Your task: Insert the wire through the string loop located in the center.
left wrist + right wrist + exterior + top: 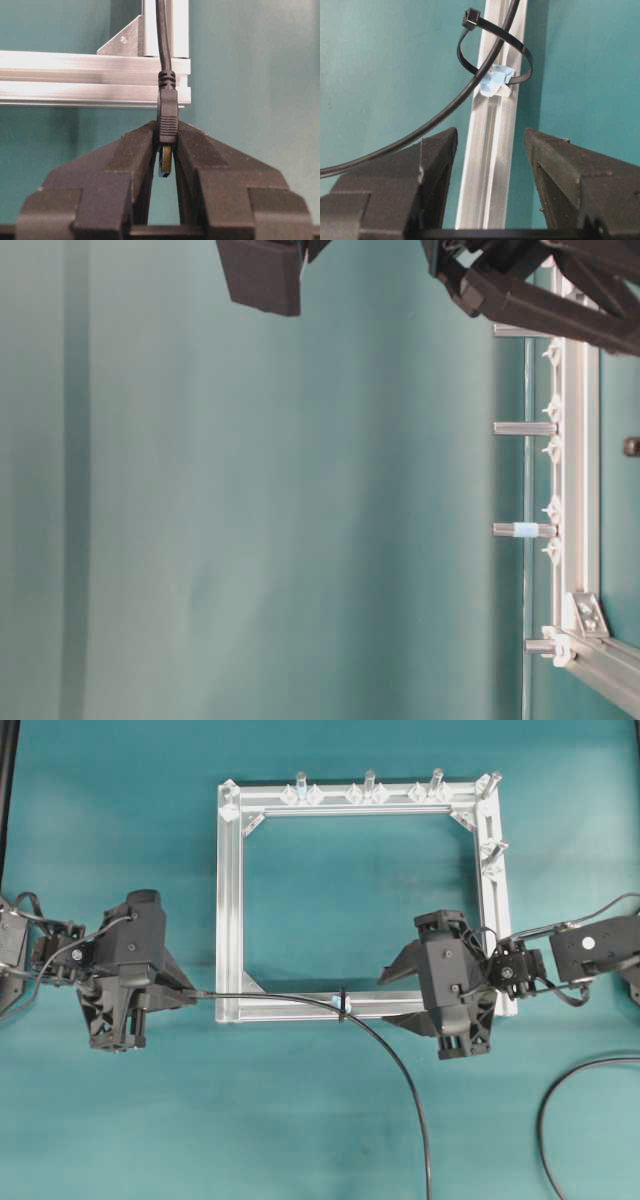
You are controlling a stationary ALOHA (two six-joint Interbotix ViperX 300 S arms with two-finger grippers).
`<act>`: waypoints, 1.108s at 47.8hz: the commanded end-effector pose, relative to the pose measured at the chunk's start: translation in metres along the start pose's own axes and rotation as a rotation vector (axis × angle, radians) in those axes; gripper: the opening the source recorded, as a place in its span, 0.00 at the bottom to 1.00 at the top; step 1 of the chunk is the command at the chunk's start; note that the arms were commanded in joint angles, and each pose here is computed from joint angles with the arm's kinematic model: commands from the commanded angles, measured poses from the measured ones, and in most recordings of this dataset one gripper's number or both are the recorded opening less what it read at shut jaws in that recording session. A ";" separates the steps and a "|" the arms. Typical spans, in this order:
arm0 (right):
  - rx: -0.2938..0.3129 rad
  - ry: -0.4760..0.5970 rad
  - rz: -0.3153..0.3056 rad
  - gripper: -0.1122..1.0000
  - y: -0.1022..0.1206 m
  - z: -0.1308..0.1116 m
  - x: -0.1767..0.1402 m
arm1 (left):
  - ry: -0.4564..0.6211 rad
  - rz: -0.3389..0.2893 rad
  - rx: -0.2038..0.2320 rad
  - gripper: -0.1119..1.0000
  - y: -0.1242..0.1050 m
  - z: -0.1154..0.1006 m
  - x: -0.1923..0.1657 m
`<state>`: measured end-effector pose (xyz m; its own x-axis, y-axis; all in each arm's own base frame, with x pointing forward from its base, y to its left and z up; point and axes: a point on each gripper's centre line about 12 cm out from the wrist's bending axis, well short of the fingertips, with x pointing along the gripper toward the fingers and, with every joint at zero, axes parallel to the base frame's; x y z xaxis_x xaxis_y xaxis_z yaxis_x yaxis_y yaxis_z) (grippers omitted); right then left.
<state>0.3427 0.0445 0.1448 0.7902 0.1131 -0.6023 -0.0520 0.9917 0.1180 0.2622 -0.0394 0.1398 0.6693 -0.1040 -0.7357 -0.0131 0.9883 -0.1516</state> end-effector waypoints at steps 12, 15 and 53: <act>-0.001 -0.044 0.009 0.63 0.003 0.013 -0.005 | 0.002 -0.010 0.002 0.22 -0.005 0.002 0.002; 0.001 -0.045 0.009 0.63 0.003 0.014 -0.005 | 0.018 -0.009 0.003 0.22 -0.005 0.000 0.005; 0.000 -0.026 0.003 0.63 0.003 0.013 -0.011 | 0.112 -0.010 -0.008 0.22 -0.013 -0.010 0.022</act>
<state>0.3397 0.0437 0.1510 0.7862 0.1090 -0.6083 -0.0477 0.9921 0.1162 0.2636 -0.0527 0.1112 0.5675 -0.1182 -0.8148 -0.0167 0.9878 -0.1550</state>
